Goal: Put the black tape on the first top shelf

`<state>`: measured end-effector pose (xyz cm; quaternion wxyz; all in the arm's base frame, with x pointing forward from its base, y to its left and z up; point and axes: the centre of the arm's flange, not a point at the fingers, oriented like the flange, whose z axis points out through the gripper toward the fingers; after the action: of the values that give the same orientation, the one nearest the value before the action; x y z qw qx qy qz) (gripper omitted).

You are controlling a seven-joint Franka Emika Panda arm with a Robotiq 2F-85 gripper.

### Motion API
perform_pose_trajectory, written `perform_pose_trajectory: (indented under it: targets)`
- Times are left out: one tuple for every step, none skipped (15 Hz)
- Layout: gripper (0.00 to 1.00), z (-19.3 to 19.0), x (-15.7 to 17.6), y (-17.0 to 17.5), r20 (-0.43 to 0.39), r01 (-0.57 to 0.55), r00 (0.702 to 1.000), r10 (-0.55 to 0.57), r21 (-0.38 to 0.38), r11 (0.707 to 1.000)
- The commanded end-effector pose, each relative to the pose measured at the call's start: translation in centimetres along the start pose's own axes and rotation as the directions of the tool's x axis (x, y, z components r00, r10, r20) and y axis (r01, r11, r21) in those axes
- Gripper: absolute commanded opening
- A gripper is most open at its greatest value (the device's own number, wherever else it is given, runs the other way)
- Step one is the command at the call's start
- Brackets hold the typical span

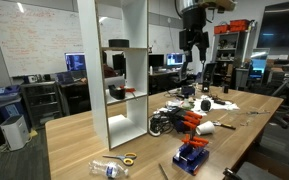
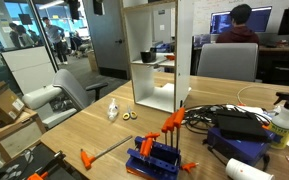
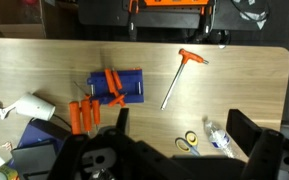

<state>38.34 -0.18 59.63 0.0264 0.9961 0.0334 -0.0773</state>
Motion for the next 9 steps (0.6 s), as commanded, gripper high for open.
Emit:
perform_pose_trajectory:
  targets:
    - [1.00,6.0,-6.9,-0.9,-0.011,0.012,1.000,-0.012,0.027,1.000]
    - [1.00,7.3,-8.2,-1.0,0.006,0.010,1.000,-0.010,0.027,1.000]
    - [1.00,8.6,-9.6,-1.0,0.021,0.007,1.000,-0.008,0.028,1.000]
    - [1.00,5.5,-4.9,-0.6,0.062,0.007,0.998,-0.008,0.009,1.000]
    - [1.00,6.8,-6.1,-0.7,0.072,0.008,0.997,-0.009,0.011,1.000]
    - [1.00,7.6,-7.0,-0.8,0.071,0.009,0.997,-0.010,0.011,1.000]
    - [1.00,7.9,-7.6,-0.9,0.065,0.009,0.998,-0.010,0.011,1.000]
    - [1.00,8.1,-7.9,-0.9,0.059,0.010,0.998,-0.010,0.011,1.000]
    - [1.00,8.1,-8.1,-0.9,0.056,0.009,0.998,-0.010,0.011,1.000]
